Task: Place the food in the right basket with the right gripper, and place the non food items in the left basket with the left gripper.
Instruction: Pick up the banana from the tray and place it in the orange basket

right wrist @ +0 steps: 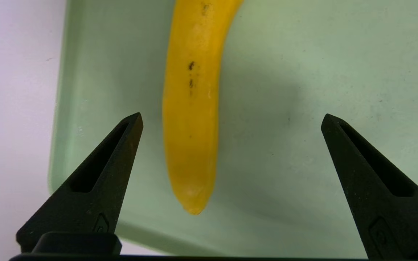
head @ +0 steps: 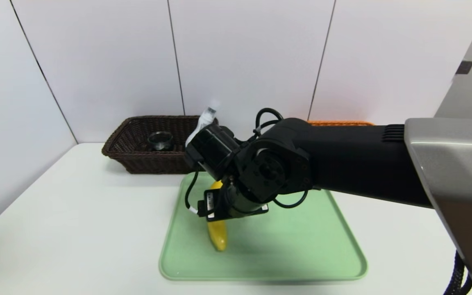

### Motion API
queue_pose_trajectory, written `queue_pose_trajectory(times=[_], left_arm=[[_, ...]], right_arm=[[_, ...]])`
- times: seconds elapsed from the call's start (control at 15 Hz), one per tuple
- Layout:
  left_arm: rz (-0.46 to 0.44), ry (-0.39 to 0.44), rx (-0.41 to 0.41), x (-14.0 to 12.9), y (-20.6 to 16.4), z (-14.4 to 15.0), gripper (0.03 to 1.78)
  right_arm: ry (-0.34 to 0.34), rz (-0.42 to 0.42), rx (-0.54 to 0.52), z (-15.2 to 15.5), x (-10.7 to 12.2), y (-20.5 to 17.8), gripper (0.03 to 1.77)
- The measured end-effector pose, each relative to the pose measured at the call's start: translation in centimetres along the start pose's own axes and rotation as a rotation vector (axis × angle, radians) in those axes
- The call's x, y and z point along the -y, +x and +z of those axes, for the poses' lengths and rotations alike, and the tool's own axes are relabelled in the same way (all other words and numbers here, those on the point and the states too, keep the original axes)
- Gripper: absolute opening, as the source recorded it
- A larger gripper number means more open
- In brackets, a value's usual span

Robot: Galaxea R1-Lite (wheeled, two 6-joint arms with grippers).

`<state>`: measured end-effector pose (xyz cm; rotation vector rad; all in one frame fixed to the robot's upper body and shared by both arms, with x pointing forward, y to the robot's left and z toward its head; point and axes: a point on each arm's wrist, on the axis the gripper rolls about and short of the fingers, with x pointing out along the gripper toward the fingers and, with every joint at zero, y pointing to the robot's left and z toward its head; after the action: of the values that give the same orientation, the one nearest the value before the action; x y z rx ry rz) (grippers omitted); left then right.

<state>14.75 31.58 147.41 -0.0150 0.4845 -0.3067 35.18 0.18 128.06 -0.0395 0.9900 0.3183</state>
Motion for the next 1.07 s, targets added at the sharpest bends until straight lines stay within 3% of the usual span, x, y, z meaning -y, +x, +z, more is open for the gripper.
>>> queue_pose_trajectory(times=[0.4,1.07], left_arm=[[-0.001,0.001,-0.007,0.0,0.2,0.0,1.69],[0.000,0.000,-0.037,-0.1,0.7,-0.5,1.69]], right_arm=[[-0.026,-0.026,0.080,-0.1,-1.1,1.1,1.70],[0.000,-0.067,0.173,0.1,-1.9,4.7,1.70]])
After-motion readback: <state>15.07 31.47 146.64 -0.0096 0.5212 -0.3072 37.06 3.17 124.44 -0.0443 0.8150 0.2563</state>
